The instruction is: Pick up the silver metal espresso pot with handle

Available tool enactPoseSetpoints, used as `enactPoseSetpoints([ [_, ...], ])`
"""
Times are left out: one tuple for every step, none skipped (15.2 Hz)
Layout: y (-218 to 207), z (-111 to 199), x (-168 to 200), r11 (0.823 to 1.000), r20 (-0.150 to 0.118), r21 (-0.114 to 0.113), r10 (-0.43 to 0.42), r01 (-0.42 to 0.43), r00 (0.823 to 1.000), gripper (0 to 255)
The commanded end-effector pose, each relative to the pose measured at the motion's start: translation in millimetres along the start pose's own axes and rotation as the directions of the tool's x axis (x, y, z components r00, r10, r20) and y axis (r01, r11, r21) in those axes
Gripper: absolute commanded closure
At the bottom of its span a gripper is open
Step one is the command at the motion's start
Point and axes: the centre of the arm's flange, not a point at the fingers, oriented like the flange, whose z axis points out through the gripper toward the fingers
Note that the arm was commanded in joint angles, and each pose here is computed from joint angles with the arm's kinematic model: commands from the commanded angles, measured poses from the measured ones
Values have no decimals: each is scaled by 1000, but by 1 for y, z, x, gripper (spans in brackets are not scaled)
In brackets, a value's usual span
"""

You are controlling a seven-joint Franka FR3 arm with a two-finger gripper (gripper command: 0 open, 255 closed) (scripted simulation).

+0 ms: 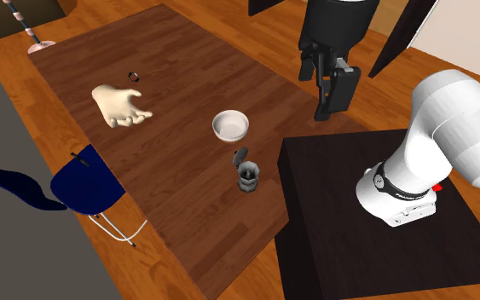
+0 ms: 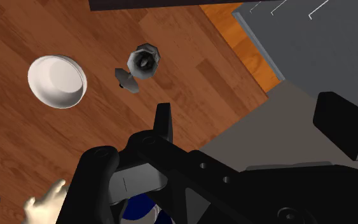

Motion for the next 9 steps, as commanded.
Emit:
enactPoseSetpoints([
  [0, 0, 0, 1000, 0, 0, 0, 0, 1000, 0],
  [4, 13, 1, 1000, -1, 0, 0, 0, 1000, 0],
  [7, 25, 2, 1000, -2, -1, -1, 1, 1000, 0],
  [11, 38, 3, 1000, -4, -1, -1, 1, 1000, 0],
  [14, 51, 4, 1000, -5, -1, -1, 1, 1000, 0],
  [18, 63, 5, 1000, -6, -2, -2, 2, 1000, 0],
  [22, 76, 6, 1000, -7, -2, -2, 2, 1000, 0],
  [25, 88, 7, 1000, -8, -2, -2, 2, 1000, 0],
  [29, 101, 8, 1000, -9, -3, -3, 3, 1000, 0],
])
